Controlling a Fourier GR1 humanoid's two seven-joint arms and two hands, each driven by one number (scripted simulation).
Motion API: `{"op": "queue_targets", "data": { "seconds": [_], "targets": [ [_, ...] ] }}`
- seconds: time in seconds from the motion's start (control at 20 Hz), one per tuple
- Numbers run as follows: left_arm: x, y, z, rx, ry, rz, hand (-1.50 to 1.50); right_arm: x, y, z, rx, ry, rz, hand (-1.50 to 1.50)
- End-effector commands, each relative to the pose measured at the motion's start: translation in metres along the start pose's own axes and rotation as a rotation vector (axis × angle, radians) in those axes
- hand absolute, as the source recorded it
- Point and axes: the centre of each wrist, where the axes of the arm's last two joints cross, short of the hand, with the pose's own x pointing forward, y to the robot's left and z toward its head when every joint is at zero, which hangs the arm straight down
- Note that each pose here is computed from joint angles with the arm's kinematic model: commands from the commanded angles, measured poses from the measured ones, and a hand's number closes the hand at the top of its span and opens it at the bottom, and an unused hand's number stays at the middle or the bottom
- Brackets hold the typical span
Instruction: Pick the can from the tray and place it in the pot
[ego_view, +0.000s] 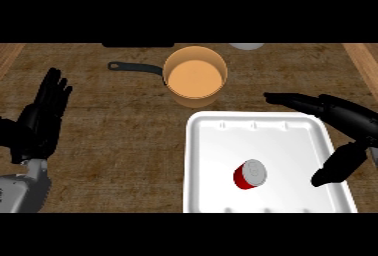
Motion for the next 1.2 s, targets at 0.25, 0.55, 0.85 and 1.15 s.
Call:
{"op": "queue_targets", "data": {
  "seconds": [0.25, 0.55, 0.85, 1.15],
  "targets": [
    [0.010, 0.013, 0.007, 0.006, -0.012, 0.004, 0.00, 0.060, 0.041, -0.035, 0.221, 0.155, 0.123, -1.50],
    [0.004, 0.011, 0.006, -0.005, 0.013, 0.013, 0.00, 0.070, 0.049, -0.042, 0.218, 0.166, 0.090, -1.50],
    [-0.002, -0.001, -0.005, 0.005, -0.004, 0.018, 0.00, 0.076, 0.081, -0.033, 0.248, 0.242, 0.166, -1.50],
    [-0.002, 0.002, -0.017, -0.014, 0.010, 0.020, 0.00, 0.035, 0.076, -0.037, 0.246, 0.280, 0.185, -1.50]
  ]
}}
